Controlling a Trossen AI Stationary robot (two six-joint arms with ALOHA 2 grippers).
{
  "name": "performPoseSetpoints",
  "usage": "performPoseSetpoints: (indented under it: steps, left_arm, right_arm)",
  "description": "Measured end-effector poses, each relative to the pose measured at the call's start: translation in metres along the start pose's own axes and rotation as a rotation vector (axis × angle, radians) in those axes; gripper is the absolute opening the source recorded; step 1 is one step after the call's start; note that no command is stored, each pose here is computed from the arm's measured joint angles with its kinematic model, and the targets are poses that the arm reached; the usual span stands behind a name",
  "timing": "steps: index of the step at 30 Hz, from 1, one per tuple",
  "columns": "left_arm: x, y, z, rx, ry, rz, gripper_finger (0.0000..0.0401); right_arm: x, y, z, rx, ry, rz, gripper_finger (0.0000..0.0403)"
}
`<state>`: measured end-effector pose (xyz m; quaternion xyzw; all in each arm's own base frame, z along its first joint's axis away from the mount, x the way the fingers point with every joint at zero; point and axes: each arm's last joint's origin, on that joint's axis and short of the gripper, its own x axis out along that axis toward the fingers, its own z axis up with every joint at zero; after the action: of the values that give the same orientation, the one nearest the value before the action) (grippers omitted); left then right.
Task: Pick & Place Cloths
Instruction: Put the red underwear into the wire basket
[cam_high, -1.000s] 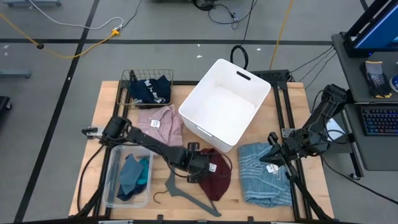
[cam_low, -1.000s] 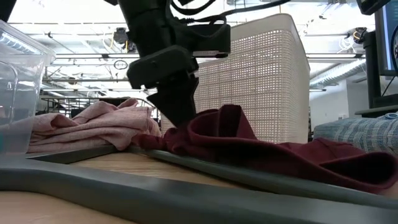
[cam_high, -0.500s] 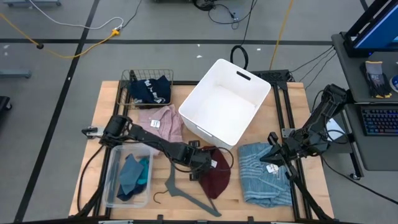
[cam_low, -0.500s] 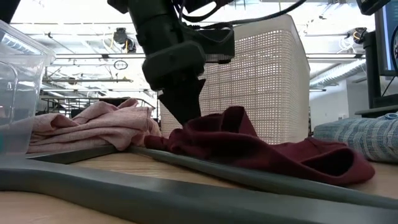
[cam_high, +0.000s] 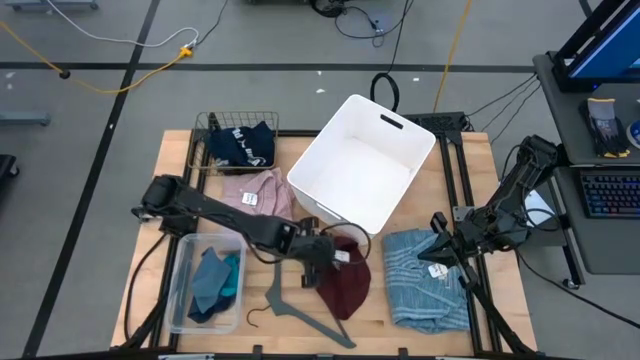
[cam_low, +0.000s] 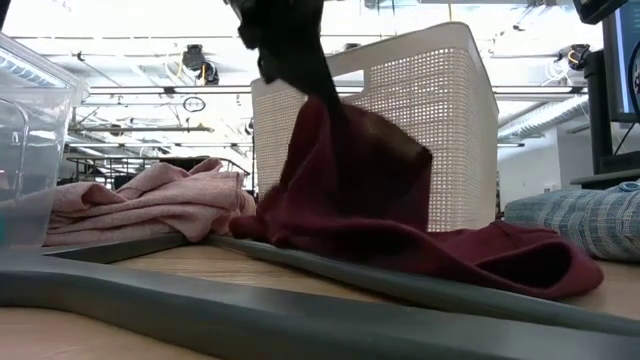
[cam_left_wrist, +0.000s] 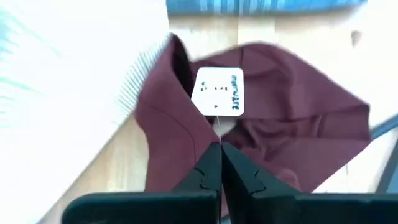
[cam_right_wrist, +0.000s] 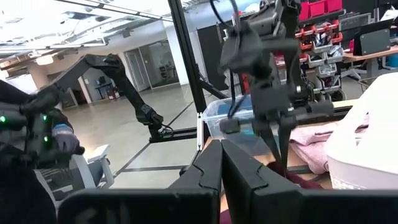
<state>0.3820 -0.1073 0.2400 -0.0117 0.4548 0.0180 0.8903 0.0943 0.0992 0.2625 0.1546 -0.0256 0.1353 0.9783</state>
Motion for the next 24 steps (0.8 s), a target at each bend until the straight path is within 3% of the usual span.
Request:
performPoseSetpoints:
  steps: [9, 24]
  left_arm:
    - [-0.058, 0.008, 0.014, -0.05, -0.172, 0.052, 0.0]
    - [-0.19, 0.01, 0.012, -0.139, -0.602, 0.237, 0.0]
  right_arm:
    - [0.0, 0.0, 0.0, -0.004, 0.0, 0.0, 0.0]
    - [0.0, 0.0, 0.0, -0.008, 0.0, 0.0, 0.0]
